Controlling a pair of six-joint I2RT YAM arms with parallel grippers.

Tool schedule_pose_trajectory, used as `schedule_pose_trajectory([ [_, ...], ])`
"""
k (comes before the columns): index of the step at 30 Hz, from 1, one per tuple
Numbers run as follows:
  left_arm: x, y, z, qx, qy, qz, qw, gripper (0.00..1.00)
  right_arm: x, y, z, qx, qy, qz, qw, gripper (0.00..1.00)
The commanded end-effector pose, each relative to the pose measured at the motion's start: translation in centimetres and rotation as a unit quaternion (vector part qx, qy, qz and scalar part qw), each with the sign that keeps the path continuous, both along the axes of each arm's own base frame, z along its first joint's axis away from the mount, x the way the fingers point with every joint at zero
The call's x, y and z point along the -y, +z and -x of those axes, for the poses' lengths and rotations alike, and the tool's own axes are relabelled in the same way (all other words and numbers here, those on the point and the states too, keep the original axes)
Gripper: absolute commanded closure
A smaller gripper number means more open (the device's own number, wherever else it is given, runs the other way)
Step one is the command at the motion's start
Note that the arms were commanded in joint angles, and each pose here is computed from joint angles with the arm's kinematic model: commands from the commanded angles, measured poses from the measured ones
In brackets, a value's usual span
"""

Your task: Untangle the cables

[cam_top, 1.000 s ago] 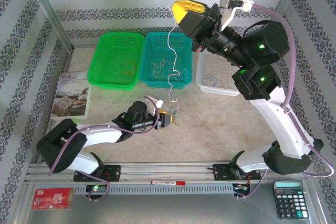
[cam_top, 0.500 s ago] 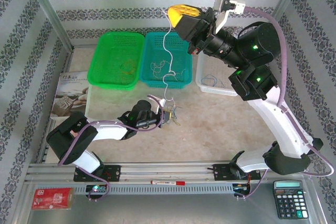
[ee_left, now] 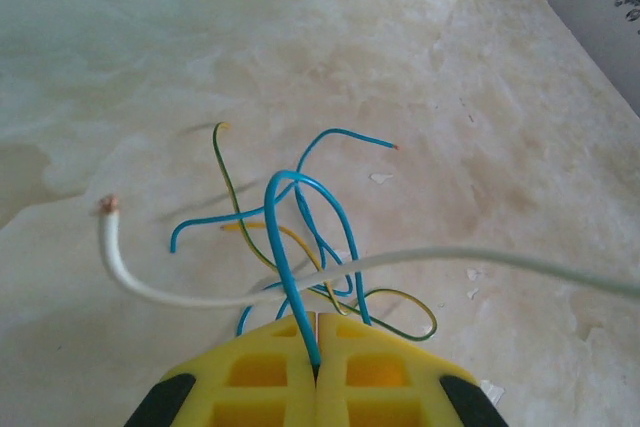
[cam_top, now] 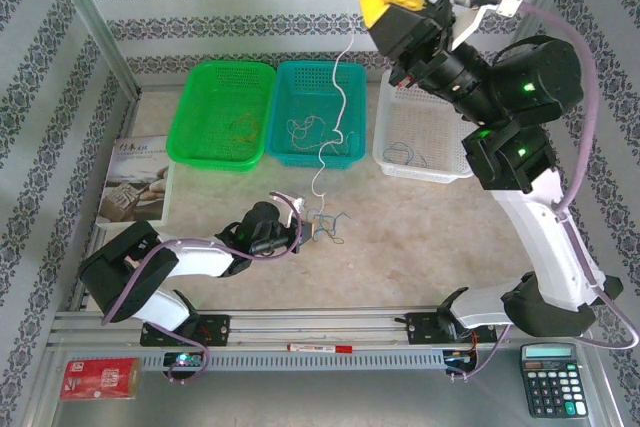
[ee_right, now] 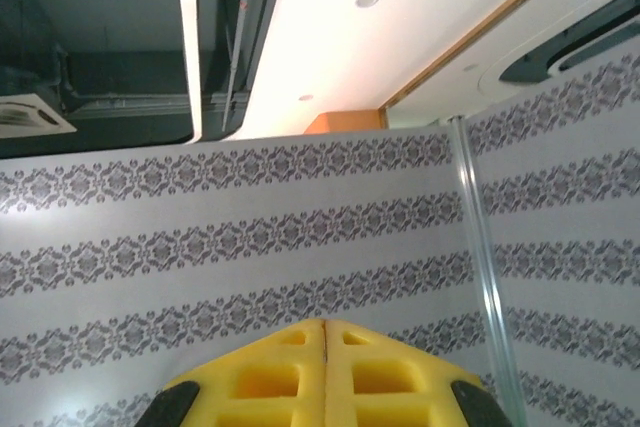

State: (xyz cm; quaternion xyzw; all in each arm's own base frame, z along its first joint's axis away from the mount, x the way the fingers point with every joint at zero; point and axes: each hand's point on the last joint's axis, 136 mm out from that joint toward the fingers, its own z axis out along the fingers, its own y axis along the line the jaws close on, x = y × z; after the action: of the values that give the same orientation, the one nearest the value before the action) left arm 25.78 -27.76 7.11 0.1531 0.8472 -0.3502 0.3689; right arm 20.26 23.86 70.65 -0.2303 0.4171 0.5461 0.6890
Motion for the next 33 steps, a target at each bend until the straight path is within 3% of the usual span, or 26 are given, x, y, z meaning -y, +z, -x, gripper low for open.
schedule_pose_trajectory([
  [1, 0.0, 0.7, 0.2, 0.008, 0.008, 0.013, 1.0, 1.0, 2.0, 2.2, 0.7, 0.032, -0.028, -0.025, 0.999, 1.0],
  [12, -0.3, 0.3, 0.3, 0.002, 0.011, 0.011, 1.0, 1.0, 4.2, 4.2, -0.4, 0.04, -0.054, -0.046, 0.997, 1.0],
  [21, -0.5, 0.2, 0.4, 0.001, 0.014, 0.009, 1.0, 1.0, 8.1, 6.6, 0.9, 0.07, -0.108, -0.08, 0.988, 1.0],
  [33, -0.5, 0.1, 0.3, -0.004, 0.02, 0.01, 1.0, 1.0, 6.0, 5.1, -2.3, 0.026, -0.067, -0.066, 0.995, 1.0],
])
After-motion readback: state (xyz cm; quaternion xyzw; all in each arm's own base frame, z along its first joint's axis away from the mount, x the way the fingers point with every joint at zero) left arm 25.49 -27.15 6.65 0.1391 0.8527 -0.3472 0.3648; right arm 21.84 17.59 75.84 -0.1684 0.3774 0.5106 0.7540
